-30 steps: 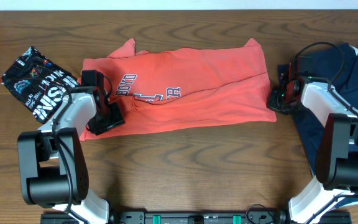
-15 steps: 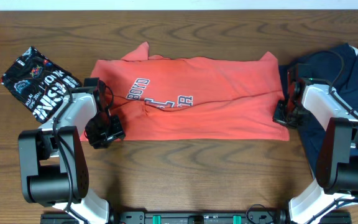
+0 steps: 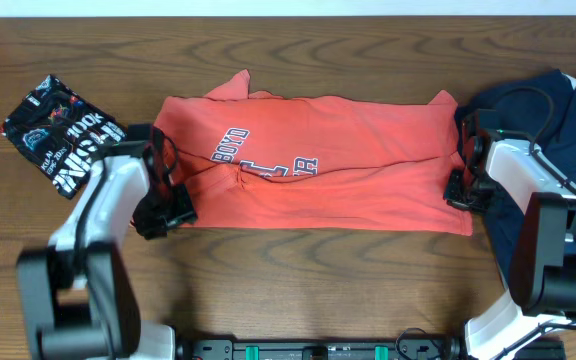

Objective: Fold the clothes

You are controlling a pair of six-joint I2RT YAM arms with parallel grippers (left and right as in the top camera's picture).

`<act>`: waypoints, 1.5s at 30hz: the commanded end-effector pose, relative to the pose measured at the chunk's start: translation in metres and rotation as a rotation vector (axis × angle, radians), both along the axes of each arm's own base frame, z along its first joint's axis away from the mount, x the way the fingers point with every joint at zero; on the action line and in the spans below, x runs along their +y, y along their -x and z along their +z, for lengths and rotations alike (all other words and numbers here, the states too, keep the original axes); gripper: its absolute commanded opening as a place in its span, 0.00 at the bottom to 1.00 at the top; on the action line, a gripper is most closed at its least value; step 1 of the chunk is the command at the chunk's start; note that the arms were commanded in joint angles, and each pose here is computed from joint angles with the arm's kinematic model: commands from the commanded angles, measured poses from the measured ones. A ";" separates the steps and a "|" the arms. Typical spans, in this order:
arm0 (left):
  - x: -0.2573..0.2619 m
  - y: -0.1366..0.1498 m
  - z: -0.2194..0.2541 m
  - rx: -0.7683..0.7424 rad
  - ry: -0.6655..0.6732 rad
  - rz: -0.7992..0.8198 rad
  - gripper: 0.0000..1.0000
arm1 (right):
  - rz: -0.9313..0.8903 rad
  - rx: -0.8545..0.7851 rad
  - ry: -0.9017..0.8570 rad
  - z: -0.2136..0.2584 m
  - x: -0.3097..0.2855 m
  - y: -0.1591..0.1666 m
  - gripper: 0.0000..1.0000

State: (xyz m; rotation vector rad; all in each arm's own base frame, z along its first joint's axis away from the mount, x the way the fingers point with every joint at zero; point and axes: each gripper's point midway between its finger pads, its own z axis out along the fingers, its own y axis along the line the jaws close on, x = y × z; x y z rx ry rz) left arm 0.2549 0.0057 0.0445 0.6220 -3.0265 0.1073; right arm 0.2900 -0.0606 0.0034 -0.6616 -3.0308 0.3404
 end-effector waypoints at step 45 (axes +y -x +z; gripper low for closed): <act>-0.106 -0.320 -0.035 -0.640 0.014 -0.446 0.24 | 0.252 -0.473 -0.312 0.140 0.071 -0.079 0.51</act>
